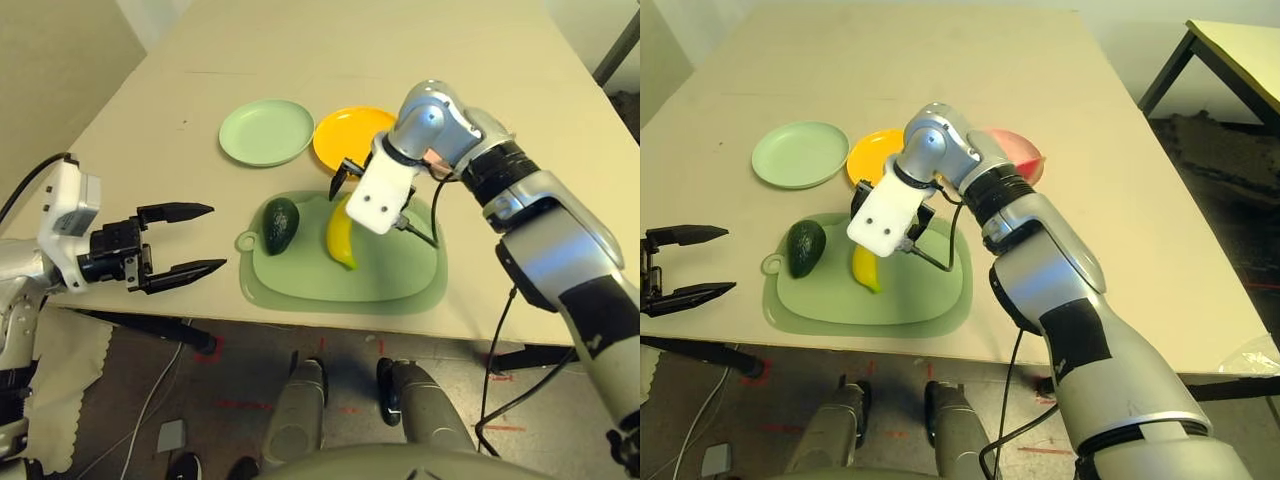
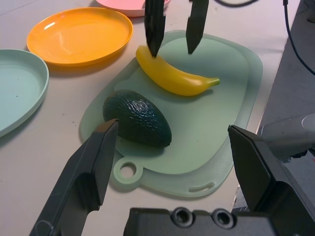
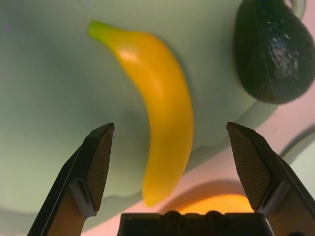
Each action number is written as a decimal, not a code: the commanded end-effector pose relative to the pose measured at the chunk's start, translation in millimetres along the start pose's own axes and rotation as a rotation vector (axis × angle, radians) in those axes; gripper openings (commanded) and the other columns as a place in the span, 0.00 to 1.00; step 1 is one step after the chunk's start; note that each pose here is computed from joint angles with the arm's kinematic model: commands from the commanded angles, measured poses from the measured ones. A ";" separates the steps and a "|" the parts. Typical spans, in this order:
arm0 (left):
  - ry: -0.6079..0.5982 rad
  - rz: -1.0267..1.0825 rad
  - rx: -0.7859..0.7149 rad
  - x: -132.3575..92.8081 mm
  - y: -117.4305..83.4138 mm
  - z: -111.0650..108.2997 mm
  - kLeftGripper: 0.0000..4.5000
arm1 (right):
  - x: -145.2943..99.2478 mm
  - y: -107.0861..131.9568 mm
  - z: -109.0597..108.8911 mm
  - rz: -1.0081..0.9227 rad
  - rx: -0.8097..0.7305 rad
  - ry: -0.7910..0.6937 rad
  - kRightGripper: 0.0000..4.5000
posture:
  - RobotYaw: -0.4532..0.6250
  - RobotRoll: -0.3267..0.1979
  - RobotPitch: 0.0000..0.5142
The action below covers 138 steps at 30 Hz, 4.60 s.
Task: Place the fruits into color-matched plates.
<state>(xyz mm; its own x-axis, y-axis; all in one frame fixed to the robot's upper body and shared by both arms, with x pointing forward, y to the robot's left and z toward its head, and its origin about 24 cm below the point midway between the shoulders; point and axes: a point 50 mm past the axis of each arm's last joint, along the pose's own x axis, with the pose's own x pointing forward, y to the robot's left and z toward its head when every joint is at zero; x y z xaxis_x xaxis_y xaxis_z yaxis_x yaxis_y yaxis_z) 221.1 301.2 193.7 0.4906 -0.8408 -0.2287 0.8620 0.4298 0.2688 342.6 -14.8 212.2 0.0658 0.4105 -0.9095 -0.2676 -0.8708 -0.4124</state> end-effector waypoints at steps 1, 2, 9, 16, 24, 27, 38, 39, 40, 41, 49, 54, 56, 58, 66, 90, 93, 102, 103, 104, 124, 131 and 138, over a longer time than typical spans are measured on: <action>-0.002 -0.016 0.021 0.9 -1.9 2.3 1.00 | 8.0 0.1 -0.8 0.032 0.009 0.019 0.99 | 0.57 0.62 0.45; -0.004 -0.016 0.022 1.3 -2.1 2.5 1.00 | 10.7 1.4 -1.7 0.040 0.016 0.023 0.99 | 0.58 0.62 0.46; -0.011 -0.011 0.023 1.6 -5.3 1.6 1.00 | 27.5 12.2 -8.3 0.089 0.036 0.063 0.99 | 0.59 0.62 0.45; -0.012 0.001 0.030 -1.6 -9.0 1.3 1.00 | 31.2 22.4 -12.5 0.153 0.061 0.069 0.83 | 0.59 0.62 0.45; -0.015 0.002 0.028 2.5 -4.3 -0.2 1.00 | 12.2 19.8 -16.5 0.124 0.082 0.072 0.36 | 0.57 0.62 0.44; -0.082 0.050 0.010 4.5 2.0 5.0 1.00 | -5.0 8.0 -17.1 0.059 0.121 0.070 0.36 | 0.56 0.62 0.44; -0.112 0.227 -0.014 13.3 20.7 19.5 1.00 | -45.7 0.0 -59.0 -0.322 0.415 0.391 0.36 | 0.56 0.62 0.44; -0.118 0.219 -0.015 14.1 19.4 19.8 1.00 | -43.7 2.9 -62.7 -0.342 0.440 0.414 0.36 | 0.56 0.62 0.44; -0.122 0.213 -0.018 14.5 17.9 19.7 1.00 | -40.9 6.0 -66.4 -0.365 0.470 0.434 0.36 | 0.56 0.62 0.45; -0.123 0.209 -0.019 14.8 16.6 19.6 1.00 | -38.5 9.0 -69.5 -0.385 0.495 0.451 0.36 | 0.57 0.62 0.45; -0.114 0.211 -0.026 11.5 9.7 20.2 1.00 | -25.2 22.7 -83.0 -0.500 0.612 0.542 0.36 | 0.59 0.62 0.46; -0.103 0.212 -0.025 10.6 8.1 20.5 1.00 | -17.3 28.6 -86.2 -0.516 0.644 0.572 0.36 | 0.59 0.62 0.47; -0.102 0.210 -0.026 11.4 8.1 20.5 1.00 | -15.6 29.8 -86.9 -0.524 0.652 0.580 0.36 | 0.59 0.62 0.47; -0.099 0.205 -0.026 12.5 7.7 20.5 1.00 | -15.2 30.3 -87.7 -0.538 0.663 0.585 0.36 | 0.59 0.62 0.47; -0.091 0.193 -0.033 12.9 6.4 20.3 1.00 | -18.3 33.3 -90.3 -0.557 0.668 0.607 0.88 | 0.58 0.62 0.47; 0.361 0.022 0.522 1.7 60.7 30.3 1.00 | -105.3 110.6 -81.0 -1.025 1.181 -0.541 0.99 | 0.50 0.62 0.39; 0.337 -0.006 0.569 11.5 73.8 41.9 1.00 | -83.0 142.7 -57.2 -0.999 1.217 -0.661 0.99 | 0.46 0.62 0.41; 0.330 -0.176 0.761 45.0 89.3 51.2 1.00 | -24.6 187.5 5.6 -0.838 1.265 -0.795 0.99 | 0.43 0.62 0.39; 0.321 -0.194 0.779 49.2 89.6 52.5 1.00 | -20.3 188.1 9.1 -0.828 1.264 -0.801 0.99 | 0.42 0.62 0.38; 0.315 -0.205 0.791 51.9 89.8 53.4 1.00 | -17.6 188.4 11.3 -0.823 1.263 -0.805 0.99 | 0.42 0.62 0.38; 0.434 -0.555 1.011 97.9 84.1 60.4 1.00 | 4.2 171.2 34.6 -0.931 1.310 -0.862 0.99 | 0.35 0.62 0.34; 0.437 -0.654 1.099 113.4 77.8 57.9 1.00 | 8.8 172.8 39.6 -0.944 1.319 -0.838 0.99 | 0.31 0.62 0.35; 0.477 -0.724 1.134 121.6 75.5 53.8 1.00 | 12.7 171.7 46.3 -0.977 1.358 -0.838 0.99 | 0.27 0.62 0.35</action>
<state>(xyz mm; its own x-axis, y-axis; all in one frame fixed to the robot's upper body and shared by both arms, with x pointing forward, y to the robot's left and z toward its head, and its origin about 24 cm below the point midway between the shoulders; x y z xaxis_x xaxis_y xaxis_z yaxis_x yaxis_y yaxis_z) 338.5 215.8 240.3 0.2039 -0.5056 -0.8383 0.4863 -0.6909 0.5349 256.2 -147.6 135.1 0.3303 0.9434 0.0294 -0.9435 0.3309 -0.0182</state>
